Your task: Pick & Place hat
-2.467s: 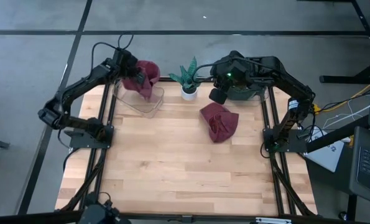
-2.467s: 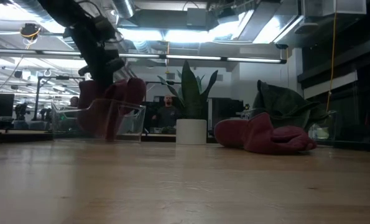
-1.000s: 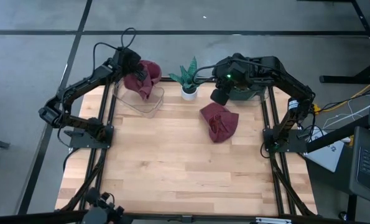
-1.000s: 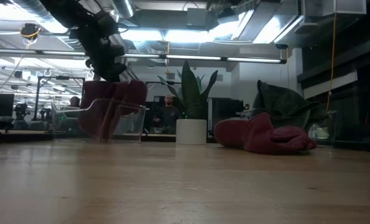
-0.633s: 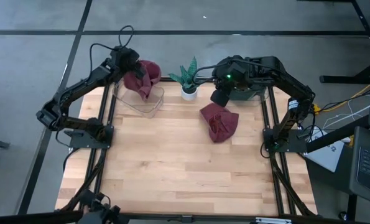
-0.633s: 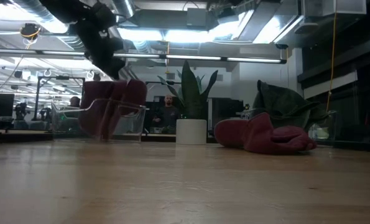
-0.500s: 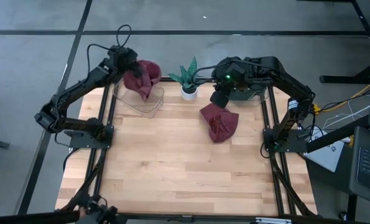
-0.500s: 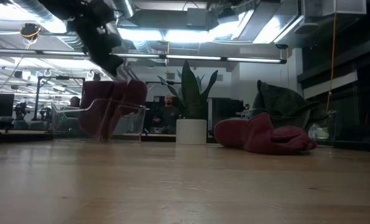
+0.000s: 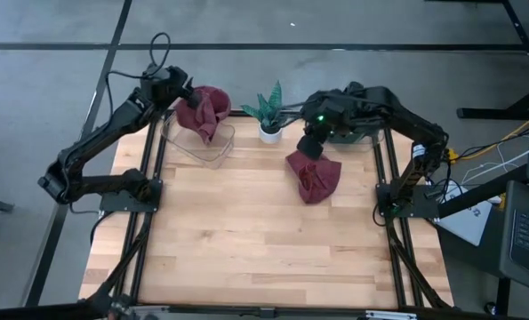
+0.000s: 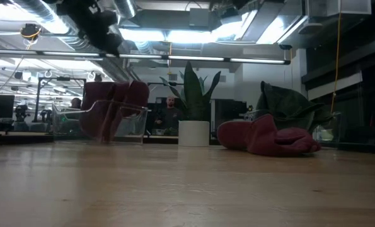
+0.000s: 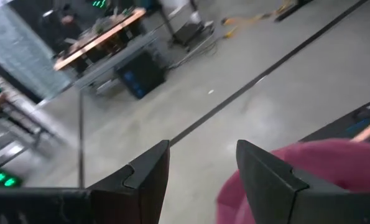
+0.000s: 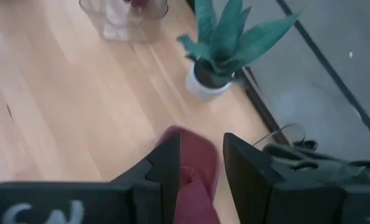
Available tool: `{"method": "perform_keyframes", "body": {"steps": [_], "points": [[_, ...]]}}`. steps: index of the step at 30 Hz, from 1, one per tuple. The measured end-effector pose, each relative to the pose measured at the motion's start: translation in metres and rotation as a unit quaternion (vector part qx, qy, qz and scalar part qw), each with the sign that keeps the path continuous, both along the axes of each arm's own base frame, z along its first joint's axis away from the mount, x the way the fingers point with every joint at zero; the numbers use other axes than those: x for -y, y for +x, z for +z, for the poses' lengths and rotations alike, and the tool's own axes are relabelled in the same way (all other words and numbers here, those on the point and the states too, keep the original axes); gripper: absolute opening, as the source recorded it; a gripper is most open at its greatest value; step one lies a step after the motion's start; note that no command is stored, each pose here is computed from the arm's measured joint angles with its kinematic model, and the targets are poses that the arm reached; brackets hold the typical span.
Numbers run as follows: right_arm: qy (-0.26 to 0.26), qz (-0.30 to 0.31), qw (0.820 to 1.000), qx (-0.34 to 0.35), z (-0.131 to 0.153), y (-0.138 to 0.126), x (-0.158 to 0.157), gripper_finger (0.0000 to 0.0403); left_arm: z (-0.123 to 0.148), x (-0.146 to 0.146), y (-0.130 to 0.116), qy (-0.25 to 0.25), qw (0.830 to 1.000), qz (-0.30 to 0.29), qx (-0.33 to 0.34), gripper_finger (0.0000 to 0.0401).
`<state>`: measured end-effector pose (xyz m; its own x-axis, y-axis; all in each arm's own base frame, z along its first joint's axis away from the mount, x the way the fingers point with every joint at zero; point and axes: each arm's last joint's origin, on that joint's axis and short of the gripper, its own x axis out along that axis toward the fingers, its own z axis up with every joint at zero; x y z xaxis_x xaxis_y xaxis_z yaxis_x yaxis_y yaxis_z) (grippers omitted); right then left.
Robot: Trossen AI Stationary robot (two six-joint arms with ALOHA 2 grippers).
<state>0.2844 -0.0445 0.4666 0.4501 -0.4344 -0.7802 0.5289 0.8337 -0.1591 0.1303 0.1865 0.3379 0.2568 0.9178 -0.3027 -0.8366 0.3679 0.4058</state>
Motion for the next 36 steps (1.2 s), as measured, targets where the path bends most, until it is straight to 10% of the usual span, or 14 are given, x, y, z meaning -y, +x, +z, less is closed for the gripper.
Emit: {"method": "perform_keyframes", "body": {"steps": [15, 27, 36], "points": [[0.048, -0.078, 0.987, -0.133, -0.099, -0.005, -0.025, 0.0119, 0.023, 0.057, 0.007, 0.010, 0.991, -0.102, 0.087, 0.0182], [0.146, -0.133, 0.980, -0.015, -0.211, -0.059, -0.051, 0.0119, 0.017, 0.089, 0.023, -0.062, 0.975, -0.181, 0.118, 0.0182], [0.211, -0.315, 0.923, 0.061, -0.290, -0.082, -0.064, 0.0119, 0.016, 0.107, 0.033, -0.087, 0.960, -0.234, 0.131, 0.0182]]}}
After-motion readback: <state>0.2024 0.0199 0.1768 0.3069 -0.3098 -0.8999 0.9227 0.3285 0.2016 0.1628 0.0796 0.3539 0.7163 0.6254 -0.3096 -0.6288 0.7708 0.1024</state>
